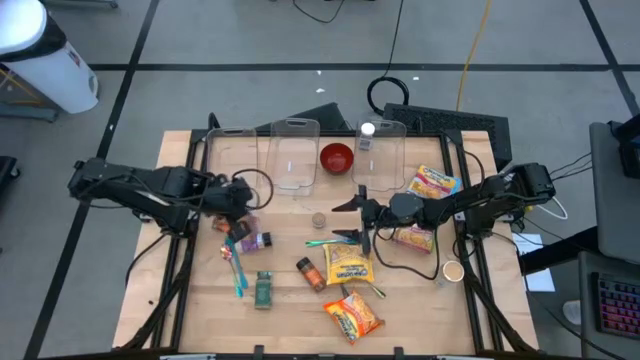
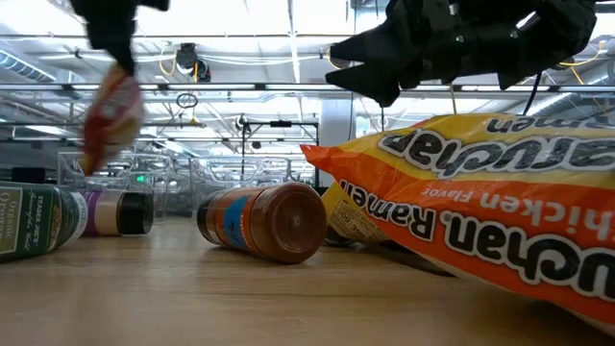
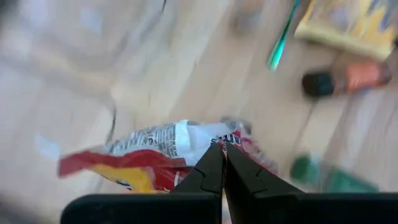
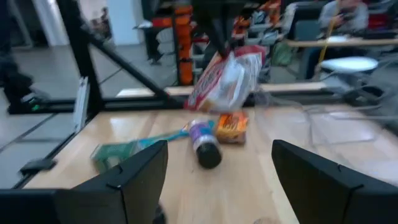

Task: Pick & Place Food Item
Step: Put the red noodle pack into the middle transparent bin

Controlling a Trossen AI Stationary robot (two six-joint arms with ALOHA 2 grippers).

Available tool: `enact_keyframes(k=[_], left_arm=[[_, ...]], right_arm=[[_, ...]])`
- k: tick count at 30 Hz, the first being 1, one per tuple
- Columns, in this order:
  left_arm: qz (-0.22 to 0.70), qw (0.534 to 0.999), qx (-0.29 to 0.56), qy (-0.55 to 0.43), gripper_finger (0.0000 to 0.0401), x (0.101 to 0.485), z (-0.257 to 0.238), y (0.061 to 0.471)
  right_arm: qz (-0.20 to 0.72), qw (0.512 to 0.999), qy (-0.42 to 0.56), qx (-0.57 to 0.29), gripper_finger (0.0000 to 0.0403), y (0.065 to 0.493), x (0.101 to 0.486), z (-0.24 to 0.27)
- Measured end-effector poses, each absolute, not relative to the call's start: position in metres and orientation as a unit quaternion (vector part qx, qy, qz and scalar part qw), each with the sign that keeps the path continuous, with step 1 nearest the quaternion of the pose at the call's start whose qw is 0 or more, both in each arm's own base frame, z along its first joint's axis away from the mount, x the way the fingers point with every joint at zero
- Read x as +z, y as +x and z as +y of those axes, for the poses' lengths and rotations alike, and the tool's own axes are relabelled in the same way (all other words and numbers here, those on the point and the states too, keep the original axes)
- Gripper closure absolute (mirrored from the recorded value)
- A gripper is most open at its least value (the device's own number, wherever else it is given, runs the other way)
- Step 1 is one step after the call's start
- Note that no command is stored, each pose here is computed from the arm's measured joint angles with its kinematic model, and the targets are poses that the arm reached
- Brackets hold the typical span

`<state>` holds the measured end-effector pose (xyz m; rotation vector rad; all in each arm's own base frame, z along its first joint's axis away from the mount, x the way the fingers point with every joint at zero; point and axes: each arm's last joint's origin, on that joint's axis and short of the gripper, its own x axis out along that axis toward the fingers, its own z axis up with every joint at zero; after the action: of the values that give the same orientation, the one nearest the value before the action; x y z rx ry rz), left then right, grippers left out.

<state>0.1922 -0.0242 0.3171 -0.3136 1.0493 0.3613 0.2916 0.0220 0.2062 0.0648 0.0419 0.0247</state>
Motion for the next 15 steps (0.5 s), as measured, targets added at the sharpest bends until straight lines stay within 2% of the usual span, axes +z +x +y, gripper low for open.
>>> enact_keyframes(k=[6, 15], left_arm=[[0.445, 0.875, 0.174, -0.08, 0.0397, 0.306, -0.016, 0.238], [0.361, 0.915, 0.176, -0.038, 0.0397, 0.277, 0.008, 0.31]], right_arm=[[-0.006, 0.999, 0.034, -0.032, 0.0124, 0.292, 0.211, 0.02], [-0.013, 0.991, 0.02, -0.13, 0.0124, 0.289, 0.212, 0.03]])
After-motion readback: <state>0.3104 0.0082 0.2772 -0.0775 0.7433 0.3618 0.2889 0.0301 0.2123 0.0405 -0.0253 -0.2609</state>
